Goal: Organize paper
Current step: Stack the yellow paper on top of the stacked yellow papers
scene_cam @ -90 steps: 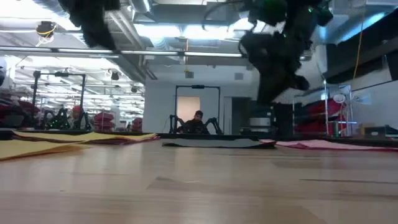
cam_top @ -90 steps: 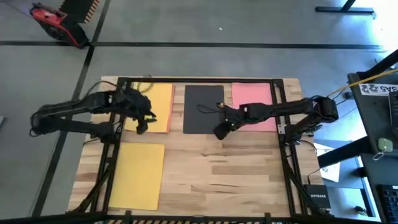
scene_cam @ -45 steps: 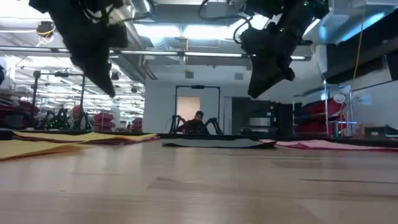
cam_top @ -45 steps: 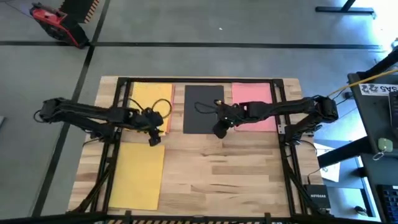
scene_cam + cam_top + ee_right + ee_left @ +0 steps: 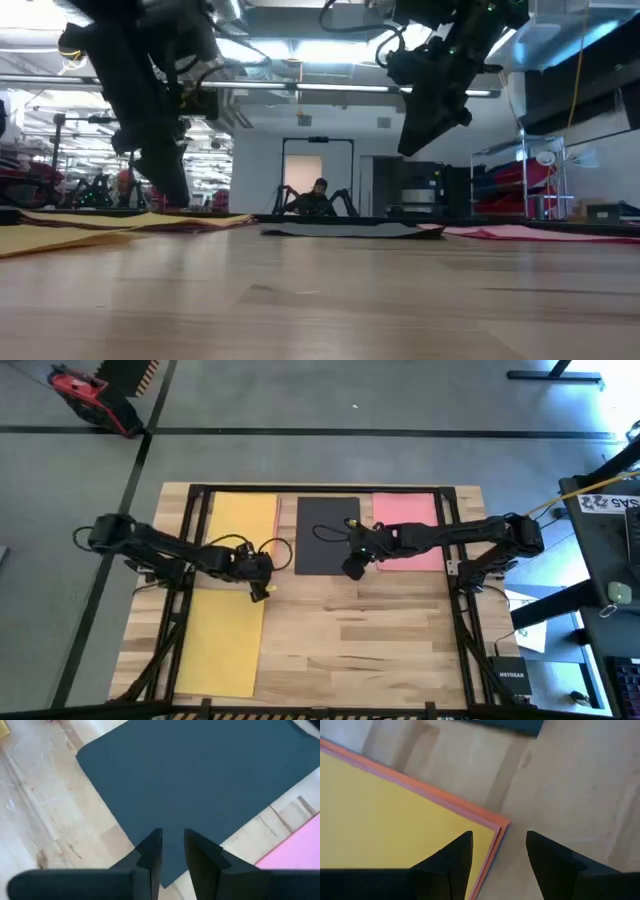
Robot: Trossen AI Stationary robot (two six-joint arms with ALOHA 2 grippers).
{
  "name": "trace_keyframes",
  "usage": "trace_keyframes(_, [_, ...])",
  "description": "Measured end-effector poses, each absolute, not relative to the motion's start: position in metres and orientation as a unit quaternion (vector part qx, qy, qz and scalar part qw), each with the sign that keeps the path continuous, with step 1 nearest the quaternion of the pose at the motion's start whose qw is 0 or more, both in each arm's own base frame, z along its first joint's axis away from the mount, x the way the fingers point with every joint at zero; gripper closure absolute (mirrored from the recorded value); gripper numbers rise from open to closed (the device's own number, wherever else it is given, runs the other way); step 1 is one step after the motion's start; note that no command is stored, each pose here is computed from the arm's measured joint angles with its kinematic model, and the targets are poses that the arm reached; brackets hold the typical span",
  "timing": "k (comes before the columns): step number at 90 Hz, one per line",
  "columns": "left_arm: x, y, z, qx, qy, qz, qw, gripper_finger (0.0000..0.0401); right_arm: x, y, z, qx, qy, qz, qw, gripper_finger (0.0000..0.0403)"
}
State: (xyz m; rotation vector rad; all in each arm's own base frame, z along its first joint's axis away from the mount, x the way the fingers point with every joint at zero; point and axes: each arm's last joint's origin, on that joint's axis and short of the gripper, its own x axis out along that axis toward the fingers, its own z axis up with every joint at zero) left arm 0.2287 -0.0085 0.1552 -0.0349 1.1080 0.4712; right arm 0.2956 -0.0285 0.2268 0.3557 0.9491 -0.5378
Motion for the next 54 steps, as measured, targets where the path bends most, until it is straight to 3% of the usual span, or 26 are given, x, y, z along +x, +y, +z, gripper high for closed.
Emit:
trace_keyframes(39, [0.234, -0.007, 0.134, -0.010, 0.545, 0.256, 0.798, 0.0232, 0.296, -0.029, 0.227, 0.164, 0.448, -0.258, 0.840, 0.0333])
trace_keyframes(54, [0.233, -0.006, 0.134, -0.012, 0.554, 0.253, 0.793, 0.0275, 0.296, -0.029, 0.227, 0.161, 0.448, -0.260, 0.840, 0.0333])
